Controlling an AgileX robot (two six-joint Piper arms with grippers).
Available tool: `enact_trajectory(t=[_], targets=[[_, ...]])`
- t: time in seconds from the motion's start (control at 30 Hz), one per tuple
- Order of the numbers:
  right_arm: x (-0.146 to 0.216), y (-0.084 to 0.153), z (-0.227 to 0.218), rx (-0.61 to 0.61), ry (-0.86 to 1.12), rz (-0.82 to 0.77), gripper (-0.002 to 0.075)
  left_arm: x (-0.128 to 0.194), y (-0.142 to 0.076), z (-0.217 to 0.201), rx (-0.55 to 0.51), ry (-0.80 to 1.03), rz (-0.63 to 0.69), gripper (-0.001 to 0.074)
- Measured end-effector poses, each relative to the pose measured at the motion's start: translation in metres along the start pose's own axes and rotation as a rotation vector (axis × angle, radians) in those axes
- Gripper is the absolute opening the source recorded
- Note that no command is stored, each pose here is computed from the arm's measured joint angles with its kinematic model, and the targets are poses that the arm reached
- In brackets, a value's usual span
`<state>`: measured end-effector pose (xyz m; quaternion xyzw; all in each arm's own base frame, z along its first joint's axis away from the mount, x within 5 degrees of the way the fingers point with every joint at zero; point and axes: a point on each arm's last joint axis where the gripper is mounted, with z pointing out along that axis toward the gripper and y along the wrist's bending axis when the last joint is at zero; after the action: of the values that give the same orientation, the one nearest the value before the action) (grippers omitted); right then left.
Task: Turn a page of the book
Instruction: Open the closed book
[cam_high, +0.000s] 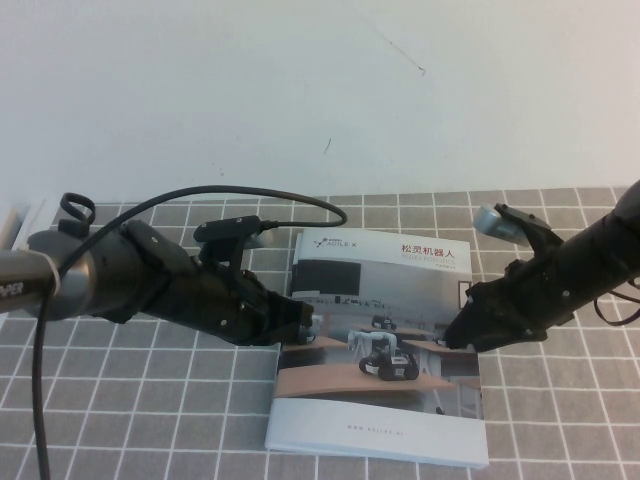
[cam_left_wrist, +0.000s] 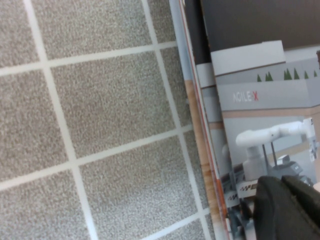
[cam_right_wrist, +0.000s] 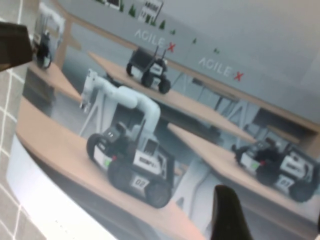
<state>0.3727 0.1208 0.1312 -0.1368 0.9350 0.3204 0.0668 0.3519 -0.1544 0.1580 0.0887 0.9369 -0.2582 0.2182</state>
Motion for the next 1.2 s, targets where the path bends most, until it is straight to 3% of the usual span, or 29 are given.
enact_trajectory(t=[0.53, 1.2], targets=[[0.0, -0.002, 0.0, 0.018, 0.004, -0.028, 0.0377, 0.0, 0.0, 0.0, -0.001, -0.003, -0.003, -0.0004], [-0.004, 0.017, 0.0, -0.171, -0.044, -0.036, 0.0377, -0.001, 0.001, 0.0, -0.006, -0.014, -0.01, -0.0004]])
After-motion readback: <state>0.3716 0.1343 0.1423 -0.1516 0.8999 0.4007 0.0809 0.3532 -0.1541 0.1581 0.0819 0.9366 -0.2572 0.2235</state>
